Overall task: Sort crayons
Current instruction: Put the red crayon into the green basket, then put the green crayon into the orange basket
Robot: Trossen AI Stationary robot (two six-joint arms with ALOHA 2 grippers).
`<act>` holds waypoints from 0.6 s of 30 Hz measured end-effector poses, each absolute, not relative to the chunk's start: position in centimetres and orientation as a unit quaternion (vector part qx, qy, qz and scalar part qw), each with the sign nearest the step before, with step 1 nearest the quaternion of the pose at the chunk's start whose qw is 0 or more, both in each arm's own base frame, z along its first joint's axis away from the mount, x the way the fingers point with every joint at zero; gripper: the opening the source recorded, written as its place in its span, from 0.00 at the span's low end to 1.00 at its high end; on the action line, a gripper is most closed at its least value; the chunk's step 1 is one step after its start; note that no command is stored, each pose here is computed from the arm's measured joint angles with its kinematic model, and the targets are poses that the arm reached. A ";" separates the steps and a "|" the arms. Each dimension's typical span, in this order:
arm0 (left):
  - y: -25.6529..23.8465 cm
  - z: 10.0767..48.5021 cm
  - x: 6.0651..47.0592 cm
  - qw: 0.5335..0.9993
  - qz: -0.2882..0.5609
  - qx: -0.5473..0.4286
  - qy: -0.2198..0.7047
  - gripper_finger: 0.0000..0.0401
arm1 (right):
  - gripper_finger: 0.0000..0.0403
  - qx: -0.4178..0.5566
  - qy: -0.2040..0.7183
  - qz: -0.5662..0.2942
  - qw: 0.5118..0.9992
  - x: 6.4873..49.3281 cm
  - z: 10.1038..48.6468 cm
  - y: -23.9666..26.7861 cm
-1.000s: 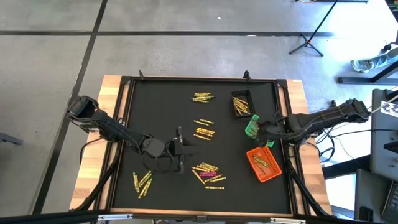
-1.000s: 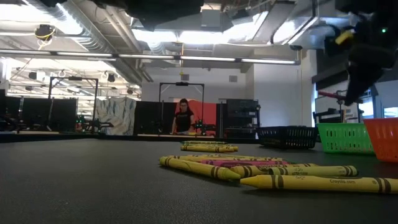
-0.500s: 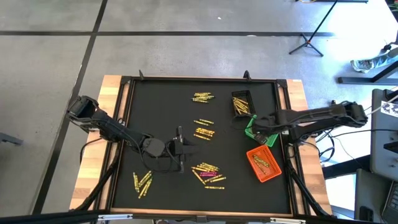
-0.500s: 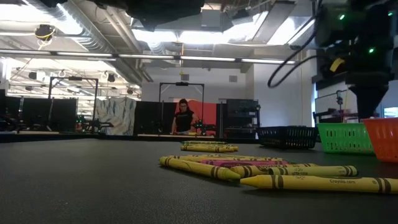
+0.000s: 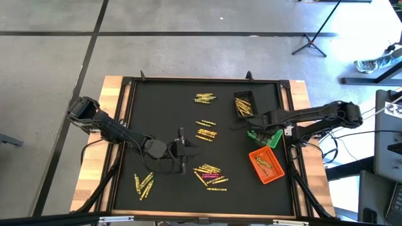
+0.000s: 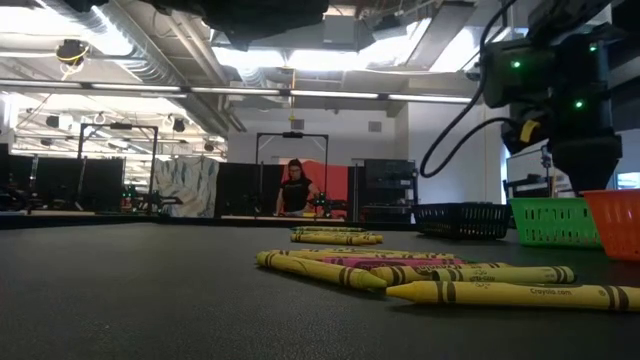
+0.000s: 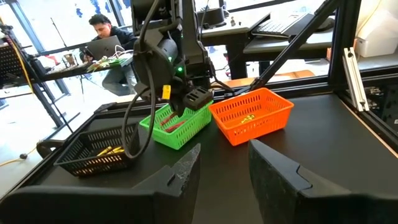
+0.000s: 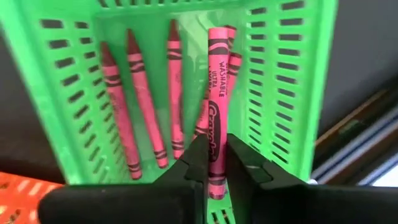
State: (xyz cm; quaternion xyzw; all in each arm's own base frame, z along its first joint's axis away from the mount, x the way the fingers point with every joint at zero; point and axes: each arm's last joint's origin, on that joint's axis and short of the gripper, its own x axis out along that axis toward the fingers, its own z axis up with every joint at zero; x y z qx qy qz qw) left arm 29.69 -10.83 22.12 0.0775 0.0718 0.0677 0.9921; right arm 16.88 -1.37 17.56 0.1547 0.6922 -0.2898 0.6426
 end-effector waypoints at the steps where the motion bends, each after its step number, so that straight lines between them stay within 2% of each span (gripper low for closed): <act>1: -10.8 22.1 29.7 0.992 0.068 0.077 0.072 0.30 | 0.10 0.155 0.692 -0.288 0.643 17.0 17.5 -1.4; 8: -10.8 22.1 29.7 0.992 0.067 0.078 0.073 0.30 | 0.25 0.153 0.697 -0.289 0.639 16.9 17.6 -1.4; 12: -10.5 22.0 29.8 0.991 0.071 0.079 0.076 0.30 | 0.34 0.153 0.706 -0.280 0.632 17.2 19.1 -1.1; 14: -10.4 21.8 29.8 0.990 0.073 0.081 0.086 0.30 | 0.35 0.138 0.688 -0.281 0.655 17.8 20.3 -0.8; 18: -10.5 21.0 29.6 0.988 0.070 0.066 0.121 0.30 | 0.34 0.094 0.614 -0.270 0.736 19.6 22.6 0.4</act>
